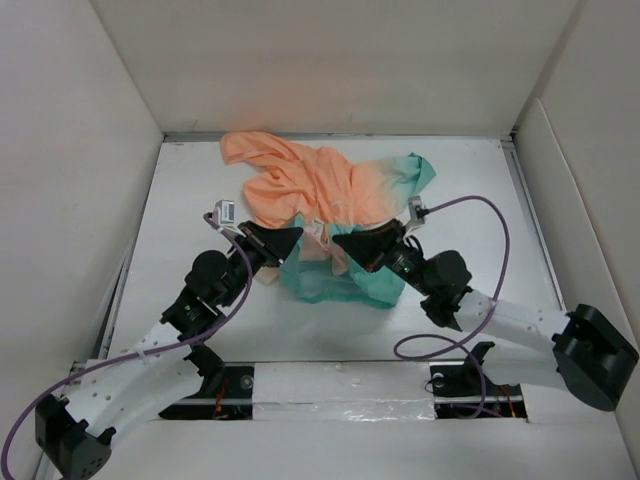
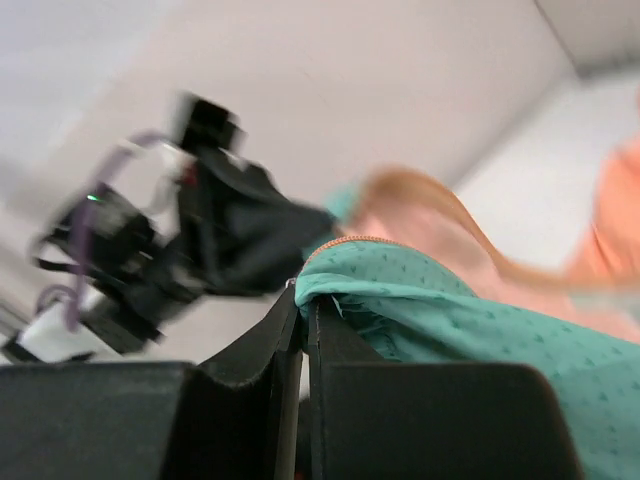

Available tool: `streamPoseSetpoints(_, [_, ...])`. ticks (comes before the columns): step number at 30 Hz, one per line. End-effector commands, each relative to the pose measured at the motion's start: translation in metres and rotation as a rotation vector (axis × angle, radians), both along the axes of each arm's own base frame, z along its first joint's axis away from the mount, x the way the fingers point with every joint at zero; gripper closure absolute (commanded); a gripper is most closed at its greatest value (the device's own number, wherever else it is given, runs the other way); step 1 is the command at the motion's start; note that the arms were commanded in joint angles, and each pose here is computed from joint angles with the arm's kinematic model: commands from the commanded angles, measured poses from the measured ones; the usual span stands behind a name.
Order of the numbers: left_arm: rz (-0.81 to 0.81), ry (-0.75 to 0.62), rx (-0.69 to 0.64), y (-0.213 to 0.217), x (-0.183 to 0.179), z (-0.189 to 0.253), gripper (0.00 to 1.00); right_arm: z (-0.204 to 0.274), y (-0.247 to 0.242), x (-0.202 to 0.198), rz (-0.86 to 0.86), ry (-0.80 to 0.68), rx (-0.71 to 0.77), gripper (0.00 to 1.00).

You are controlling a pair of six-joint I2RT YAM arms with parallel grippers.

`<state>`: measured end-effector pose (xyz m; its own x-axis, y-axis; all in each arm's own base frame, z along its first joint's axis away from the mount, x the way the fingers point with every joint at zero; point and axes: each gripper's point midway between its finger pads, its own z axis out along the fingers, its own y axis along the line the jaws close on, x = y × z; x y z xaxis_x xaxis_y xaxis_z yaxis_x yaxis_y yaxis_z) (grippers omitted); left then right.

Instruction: Zip up the jacket

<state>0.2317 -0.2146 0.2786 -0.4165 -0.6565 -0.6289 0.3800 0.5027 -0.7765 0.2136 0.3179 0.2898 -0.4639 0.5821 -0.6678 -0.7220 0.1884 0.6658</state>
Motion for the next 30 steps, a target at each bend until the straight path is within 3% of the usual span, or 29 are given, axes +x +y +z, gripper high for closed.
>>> streamPoseSetpoints(1, [0.009,-0.075,-0.105,0.003,-0.001,0.051,1.0,0.064,-0.014,0.011,-0.172,-0.189,0.058,1.0])
streamPoseSetpoints(6, [-0.029,-0.089,-0.151,-0.003,-0.005,0.058,1.0,0.079,-0.02,0.022,-0.224,-0.17,0.17,1.0])
streamPoseSetpoints(12, [-0.112,-0.17,-0.209,-0.008,-0.02,0.07,1.0,0.074,-0.006,0.027,-0.182,-0.136,0.175,1.0])
streamPoseSetpoints(30, [-0.159,-0.214,-0.163,-0.016,-0.024,0.057,1.0,0.062,0.001,0.005,0.068,-0.06,0.317,1.0])
